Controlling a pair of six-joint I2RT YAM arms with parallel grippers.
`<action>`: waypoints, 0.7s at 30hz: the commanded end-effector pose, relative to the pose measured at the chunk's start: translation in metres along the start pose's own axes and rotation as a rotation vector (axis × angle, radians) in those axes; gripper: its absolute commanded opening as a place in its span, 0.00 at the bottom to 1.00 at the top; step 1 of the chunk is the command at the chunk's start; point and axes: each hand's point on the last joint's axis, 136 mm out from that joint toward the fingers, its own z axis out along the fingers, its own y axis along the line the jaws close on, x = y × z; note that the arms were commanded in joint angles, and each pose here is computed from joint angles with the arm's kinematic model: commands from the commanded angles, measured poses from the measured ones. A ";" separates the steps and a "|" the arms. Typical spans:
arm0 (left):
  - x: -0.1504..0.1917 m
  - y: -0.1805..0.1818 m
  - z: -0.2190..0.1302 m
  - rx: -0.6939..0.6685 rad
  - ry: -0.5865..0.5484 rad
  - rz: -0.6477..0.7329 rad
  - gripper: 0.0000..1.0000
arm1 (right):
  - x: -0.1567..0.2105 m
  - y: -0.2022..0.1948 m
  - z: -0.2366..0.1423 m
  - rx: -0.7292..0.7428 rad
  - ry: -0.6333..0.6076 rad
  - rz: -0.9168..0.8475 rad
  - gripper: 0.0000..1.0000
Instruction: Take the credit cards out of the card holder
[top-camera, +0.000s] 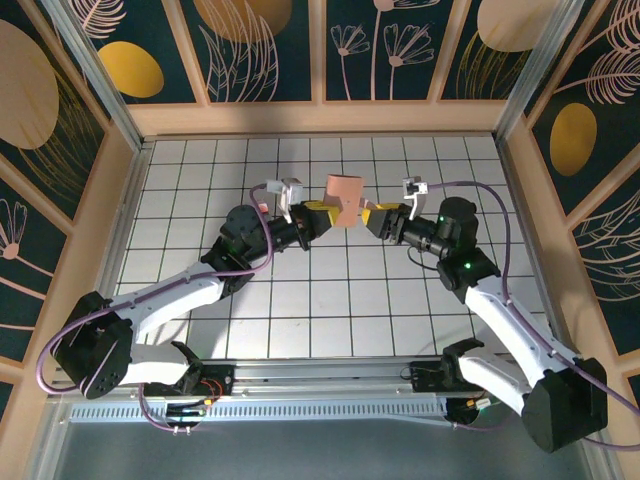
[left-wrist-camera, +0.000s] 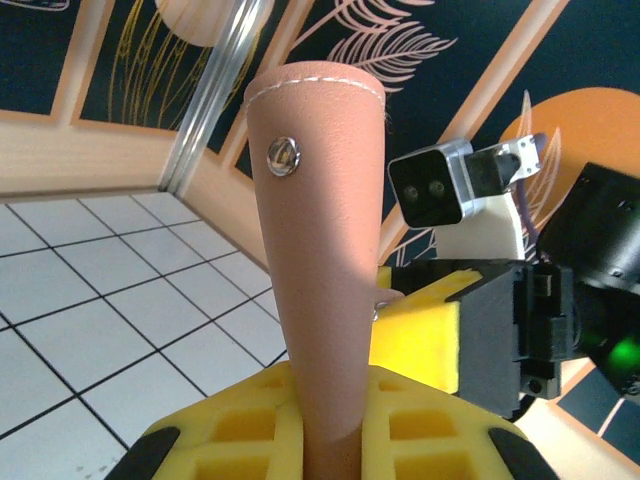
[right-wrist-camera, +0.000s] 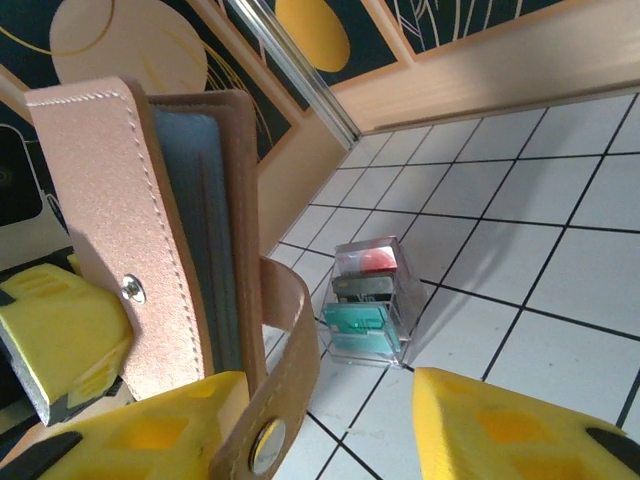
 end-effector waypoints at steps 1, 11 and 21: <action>-0.023 -0.027 -0.008 0.113 -0.073 0.021 0.00 | -0.008 0.017 -0.007 -0.090 -0.038 -0.034 0.44; -0.014 -0.044 -0.007 0.227 -0.027 -0.025 0.00 | -0.010 0.048 -0.016 -0.256 -0.044 -0.073 0.40; -0.007 -0.055 -0.004 0.313 0.028 -0.060 0.00 | -0.011 0.067 -0.023 -0.359 -0.054 -0.111 0.31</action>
